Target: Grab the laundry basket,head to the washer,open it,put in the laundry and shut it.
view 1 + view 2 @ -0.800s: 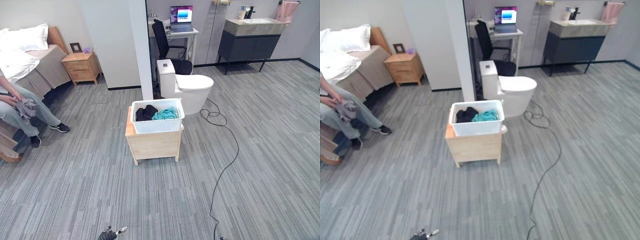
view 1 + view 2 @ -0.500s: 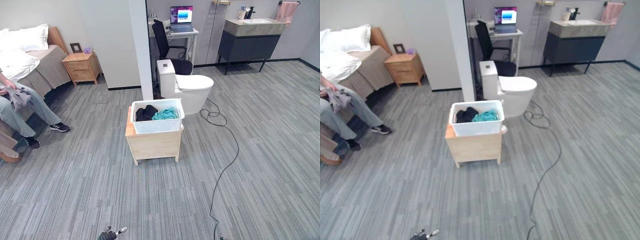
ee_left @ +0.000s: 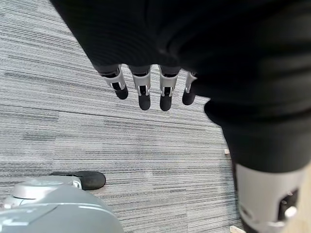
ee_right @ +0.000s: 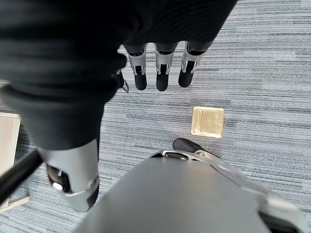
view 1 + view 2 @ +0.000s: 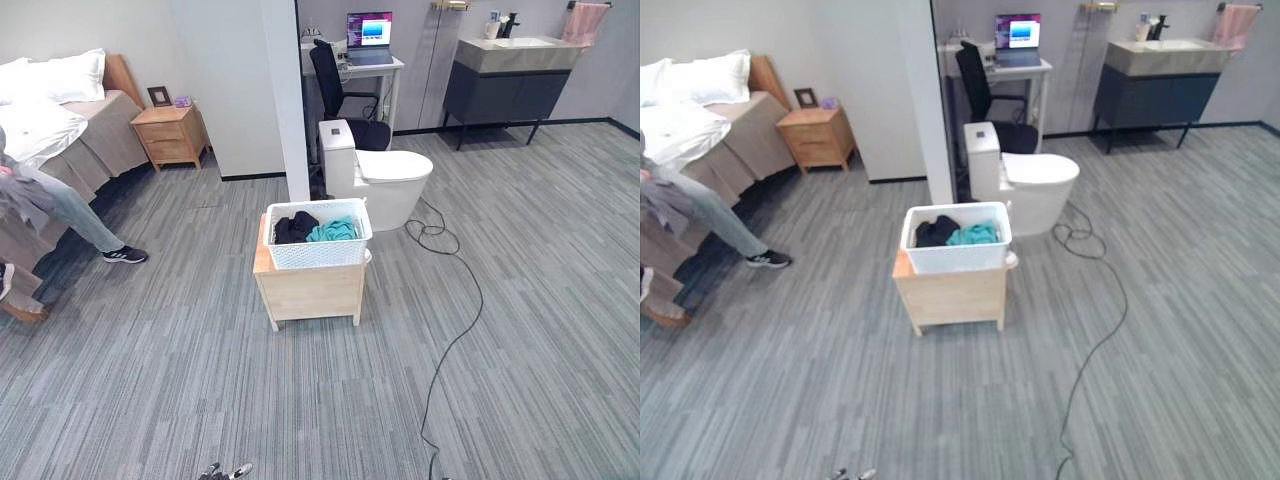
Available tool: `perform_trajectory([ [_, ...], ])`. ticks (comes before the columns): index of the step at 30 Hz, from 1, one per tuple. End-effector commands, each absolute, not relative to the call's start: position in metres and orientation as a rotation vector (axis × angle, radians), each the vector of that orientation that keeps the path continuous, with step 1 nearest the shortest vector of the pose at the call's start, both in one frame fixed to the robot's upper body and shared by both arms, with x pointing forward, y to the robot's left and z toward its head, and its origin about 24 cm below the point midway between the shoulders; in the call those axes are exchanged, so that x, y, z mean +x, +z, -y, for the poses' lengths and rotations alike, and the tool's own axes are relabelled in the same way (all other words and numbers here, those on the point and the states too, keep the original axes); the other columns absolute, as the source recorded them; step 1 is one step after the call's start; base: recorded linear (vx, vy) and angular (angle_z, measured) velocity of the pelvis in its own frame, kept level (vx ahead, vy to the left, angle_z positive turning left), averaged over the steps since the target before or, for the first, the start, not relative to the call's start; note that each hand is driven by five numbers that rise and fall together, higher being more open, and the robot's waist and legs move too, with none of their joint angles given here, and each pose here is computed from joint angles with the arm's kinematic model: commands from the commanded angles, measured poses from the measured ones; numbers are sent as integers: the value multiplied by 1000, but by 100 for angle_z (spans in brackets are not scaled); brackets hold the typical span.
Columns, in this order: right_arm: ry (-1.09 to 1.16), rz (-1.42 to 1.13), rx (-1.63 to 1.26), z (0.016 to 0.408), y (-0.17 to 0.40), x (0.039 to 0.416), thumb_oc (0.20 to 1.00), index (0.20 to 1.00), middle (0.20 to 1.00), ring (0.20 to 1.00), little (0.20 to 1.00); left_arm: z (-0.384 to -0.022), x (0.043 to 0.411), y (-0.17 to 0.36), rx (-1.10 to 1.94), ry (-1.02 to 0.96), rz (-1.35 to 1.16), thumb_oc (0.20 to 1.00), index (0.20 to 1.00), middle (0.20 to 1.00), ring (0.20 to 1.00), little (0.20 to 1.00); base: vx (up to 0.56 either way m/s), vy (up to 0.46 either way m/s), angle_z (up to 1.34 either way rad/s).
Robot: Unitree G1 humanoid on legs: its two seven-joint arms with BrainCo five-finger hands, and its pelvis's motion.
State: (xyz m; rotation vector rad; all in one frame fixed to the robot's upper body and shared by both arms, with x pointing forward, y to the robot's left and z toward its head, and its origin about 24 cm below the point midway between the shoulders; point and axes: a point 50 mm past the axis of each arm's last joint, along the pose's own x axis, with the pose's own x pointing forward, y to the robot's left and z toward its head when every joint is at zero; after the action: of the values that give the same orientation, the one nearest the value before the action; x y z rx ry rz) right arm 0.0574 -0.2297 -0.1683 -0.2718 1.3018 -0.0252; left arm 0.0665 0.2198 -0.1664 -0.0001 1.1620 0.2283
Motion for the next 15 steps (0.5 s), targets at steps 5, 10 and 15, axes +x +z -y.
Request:
perform_trajectory([
  [5, -101, -1186, -243, 241, -159, 92, 1000, 1000, 1000, 1000, 1000, -234, 111, -153, -6, 268, -1015, 1000, 1000, 1000, 1000, 1000, 21, -156, 19],
  [10, -139, -1116, -221, 244, -153, 112, 1000, 1000, 1000, 1000, 1000, -233, 110, -153, -23, 288, -1008, 1000, 1000, 1000, 1000, 1000, 399, 93, -13],
  [15, -105, -1157, -226, 238, -157, 104, 1000, 1000, 1000, 1000, 1000, -244, 98, -154, 1, 313, -1049, 1000, 1000, 1000, 1000, 1000, 548, 201, -14],
])
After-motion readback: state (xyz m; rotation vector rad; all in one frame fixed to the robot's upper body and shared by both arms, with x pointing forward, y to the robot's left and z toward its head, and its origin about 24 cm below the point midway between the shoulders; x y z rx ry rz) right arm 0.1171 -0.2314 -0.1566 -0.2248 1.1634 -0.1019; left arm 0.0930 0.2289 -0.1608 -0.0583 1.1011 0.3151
